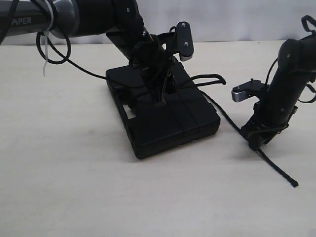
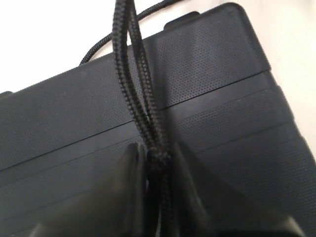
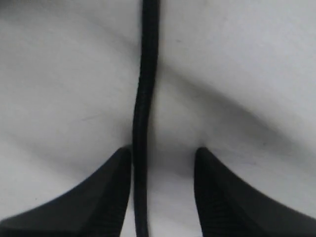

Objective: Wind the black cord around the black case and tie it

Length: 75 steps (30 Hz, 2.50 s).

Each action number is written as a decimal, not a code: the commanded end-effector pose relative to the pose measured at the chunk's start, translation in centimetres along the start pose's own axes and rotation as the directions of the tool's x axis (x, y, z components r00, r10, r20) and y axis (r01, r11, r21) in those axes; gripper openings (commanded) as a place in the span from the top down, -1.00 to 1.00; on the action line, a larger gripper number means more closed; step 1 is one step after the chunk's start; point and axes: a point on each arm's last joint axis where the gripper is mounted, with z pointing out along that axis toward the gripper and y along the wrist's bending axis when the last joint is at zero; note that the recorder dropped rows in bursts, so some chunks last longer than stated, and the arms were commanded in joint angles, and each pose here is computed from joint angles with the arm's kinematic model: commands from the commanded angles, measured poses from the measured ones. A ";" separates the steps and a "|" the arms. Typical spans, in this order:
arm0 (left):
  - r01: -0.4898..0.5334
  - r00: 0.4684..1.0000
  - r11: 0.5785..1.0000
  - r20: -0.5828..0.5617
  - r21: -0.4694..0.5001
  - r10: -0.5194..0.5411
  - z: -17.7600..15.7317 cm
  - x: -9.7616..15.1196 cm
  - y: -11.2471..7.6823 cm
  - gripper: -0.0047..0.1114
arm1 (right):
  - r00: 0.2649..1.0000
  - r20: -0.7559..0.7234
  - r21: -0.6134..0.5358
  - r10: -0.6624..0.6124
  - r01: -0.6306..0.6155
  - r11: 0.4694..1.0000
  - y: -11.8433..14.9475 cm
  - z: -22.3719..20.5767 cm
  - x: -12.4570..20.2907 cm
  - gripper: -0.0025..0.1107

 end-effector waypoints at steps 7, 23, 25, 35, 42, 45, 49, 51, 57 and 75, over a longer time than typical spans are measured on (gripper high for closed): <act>0.006 1.000 1.000 0.006 0.016 -0.006 -0.4 -0.1 -0.1 0.92 | 1.000 -0.010 0.011 0.013 -0.013 1.000 -0.3 1.3 -0.3 0.88; -0.065 0.997 0.984 -0.041 0.168 0.073 -0.5 0.4 -1.5 0.92 | 0.829 0.408 -0.290 0.382 -0.279 0.915 -2.9 -5.7 -5.7 0.88; -0.077 0.996 0.982 -0.039 0.170 0.085 -0.5 0.4 -1.5 0.92 | 0.780 0.464 -0.360 0.419 -0.267 0.894 -3.3 -7.0 -6.3 0.88; -0.091 0.995 0.988 -0.021 0.122 0.094 -0.4 0.2 -1.1 0.92 | 0.638 0.526 -0.588 0.562 -0.204 0.782 -2.6 -9.2 -7.9 0.88; -0.065 0.998 0.988 0.005 0.142 0.065 -0.4 0.0 -1.3 0.92 | 0.641 0.520 -0.602 0.565 -0.194 0.775 -2.5 -9.4 -7.9 0.88; -0.065 0.998 0.987 -0.002 0.147 0.066 -0.2 0.1 -1.3 0.92 | 0.642 0.511 -0.624 0.571 -0.180 0.760 -2.3 -9.6 -7.9 0.88; -0.042 0.999 0.992 -0.006 0.122 0.043 0.8 0.4 -1.0 0.92 | 0.656 0.516 -0.629 0.551 -0.146 0.763 -2.1 -10.3 -8.0 0.88; -0.023 1.000 0.996 0.004 0.085 0.022 1.0 0.4 -0.7 0.92 | 0.674 0.514 -0.620 0.530 -0.135 0.773 -2.0 -10.4 -7.9 0.88; -0.024 0.999 1.000 0.029 0.000 0.024 1.2 0.2 0.1 0.92 | 0.703 0.508 -0.591 0.498 -0.137 0.795 -2.0 -10.1 -7.7 0.88; 0.186 0.982 0.958 0.081 -0.217 -0.172 2.5 0.6 2.3 0.92 | 0.843 0.410 -0.581 0.347 -0.051 0.812 -0.9 -9.4 -6.2 0.88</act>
